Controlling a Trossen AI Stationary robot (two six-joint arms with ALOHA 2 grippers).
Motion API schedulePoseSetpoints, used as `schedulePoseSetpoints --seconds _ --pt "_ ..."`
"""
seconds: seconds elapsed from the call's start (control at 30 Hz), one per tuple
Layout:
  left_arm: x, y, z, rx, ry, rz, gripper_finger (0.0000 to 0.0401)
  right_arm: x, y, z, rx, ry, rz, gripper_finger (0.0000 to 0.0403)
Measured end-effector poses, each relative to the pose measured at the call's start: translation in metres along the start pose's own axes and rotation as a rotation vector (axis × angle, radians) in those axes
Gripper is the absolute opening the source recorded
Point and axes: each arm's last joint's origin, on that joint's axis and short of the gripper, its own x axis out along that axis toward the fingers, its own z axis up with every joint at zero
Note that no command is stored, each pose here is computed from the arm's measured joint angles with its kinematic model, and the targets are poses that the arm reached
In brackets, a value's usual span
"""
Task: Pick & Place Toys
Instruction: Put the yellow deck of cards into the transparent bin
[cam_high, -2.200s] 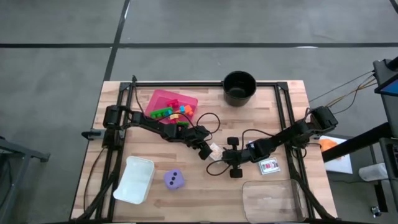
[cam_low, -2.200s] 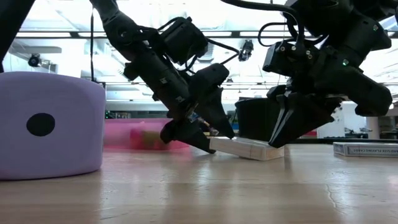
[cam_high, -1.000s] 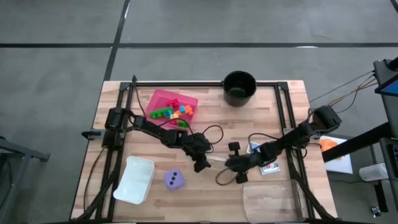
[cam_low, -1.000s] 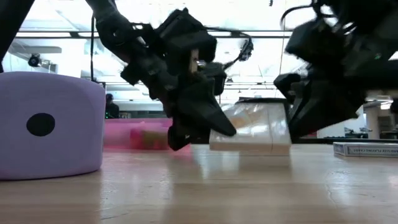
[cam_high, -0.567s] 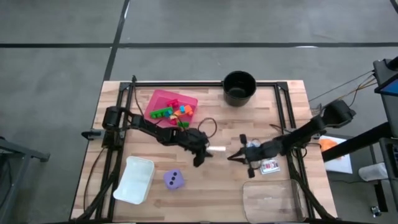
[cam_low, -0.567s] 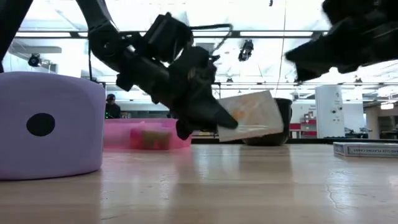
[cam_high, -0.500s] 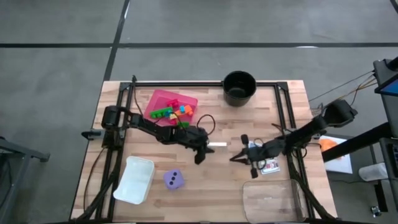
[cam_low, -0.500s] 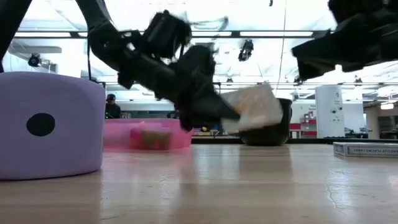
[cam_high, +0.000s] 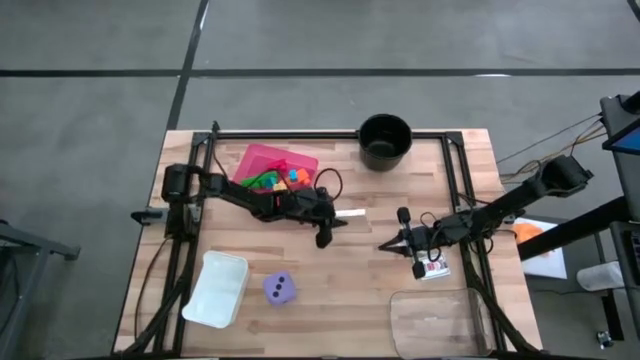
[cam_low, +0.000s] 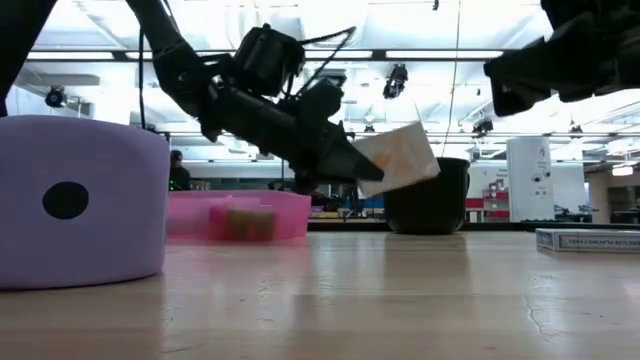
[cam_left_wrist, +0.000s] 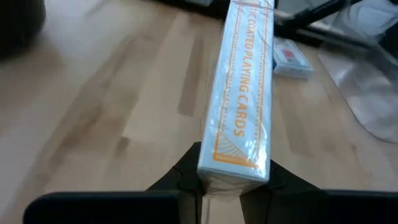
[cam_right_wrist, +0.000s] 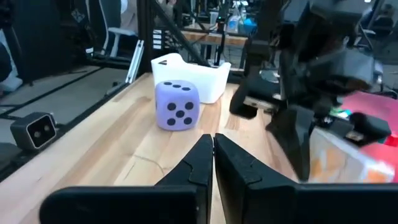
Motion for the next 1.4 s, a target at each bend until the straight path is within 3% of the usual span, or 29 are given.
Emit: schedulePoseSetpoints --seconds 0.27,0.53,0.77,1.0,1.2,1.4 --pt "-0.032 -0.012 -0.008 0.078 -0.018 -0.23 0.006 0.001 0.0 -0.016 0.039 0.069 -0.002 0.0018" --pt "-0.099 -0.044 -0.023 0.065 -0.05 -0.321 0.006 0.01 0.002 -0.018 0.041 0.063 -0.002 0.0018" --pt "-0.154 -0.079 -0.04 0.071 -0.114 -0.254 0.006 0.022 0.006 -0.014 0.039 0.071 0.021 0.0018" --pt "-0.184 -0.106 -0.054 0.07 -0.053 -0.118 0.006 0.032 0.008 -0.012 0.031 0.081 0.03 0.0018" --pt "-0.181 -0.123 -0.039 0.075 -0.092 -0.046 0.006 0.037 0.009 -0.011 0.011 0.079 0.021 0.0018" --pt "-0.15 -0.144 -0.016 0.183 -0.101 0.0 0.006 0.036 0.008 0.003 -0.021 0.018 0.022 0.0018"
